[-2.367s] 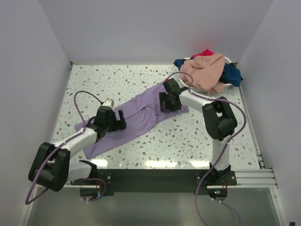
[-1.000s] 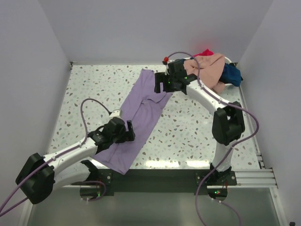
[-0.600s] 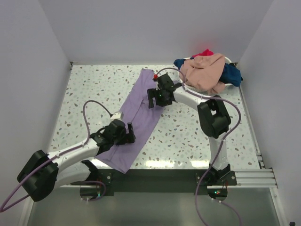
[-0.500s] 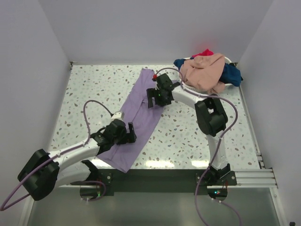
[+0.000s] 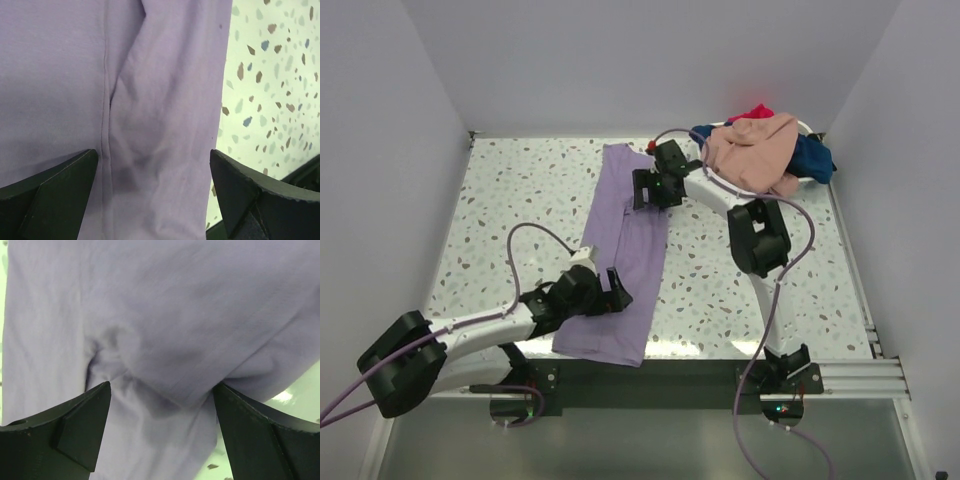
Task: Fold and stack the t-shirts
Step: Fold the tshirt
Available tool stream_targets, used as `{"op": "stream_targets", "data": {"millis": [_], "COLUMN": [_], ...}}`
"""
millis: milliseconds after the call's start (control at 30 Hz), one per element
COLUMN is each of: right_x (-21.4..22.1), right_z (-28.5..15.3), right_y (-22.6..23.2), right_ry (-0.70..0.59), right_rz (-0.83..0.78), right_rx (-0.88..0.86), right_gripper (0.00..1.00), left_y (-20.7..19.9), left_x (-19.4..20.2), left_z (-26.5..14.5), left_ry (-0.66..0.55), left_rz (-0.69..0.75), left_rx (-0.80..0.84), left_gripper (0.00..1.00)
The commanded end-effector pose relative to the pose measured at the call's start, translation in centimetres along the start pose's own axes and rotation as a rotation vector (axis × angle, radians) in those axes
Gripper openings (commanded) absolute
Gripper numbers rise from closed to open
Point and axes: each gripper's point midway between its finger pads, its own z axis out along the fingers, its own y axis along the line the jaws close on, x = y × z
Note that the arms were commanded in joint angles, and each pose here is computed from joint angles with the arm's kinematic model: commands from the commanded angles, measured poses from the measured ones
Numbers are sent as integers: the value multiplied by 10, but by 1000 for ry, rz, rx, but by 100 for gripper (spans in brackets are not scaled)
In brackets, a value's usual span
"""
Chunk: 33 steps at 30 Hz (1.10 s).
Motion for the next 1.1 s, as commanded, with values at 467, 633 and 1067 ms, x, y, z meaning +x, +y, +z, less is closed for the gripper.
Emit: {"op": "stream_targets", "data": {"millis": [467,633,1067], "right_x": [-34,-64,-109], "right_z": [29,16,-207], "right_y": [-44,-17,56], "right_ry": [21,-46,-456], "right_rz": [35,-4,-148], "right_rx": [30,-90,-226], "right_gripper": [89,89,93], "left_y": [-54,-77,-5], "left_x": [13,-16,-34], "left_z": [16,13,-24], "left_ry": [60,-20,-120], "left_rz": [30,93,166], "left_rx": [29,61,-227], "left_gripper": [100,100,100]}}
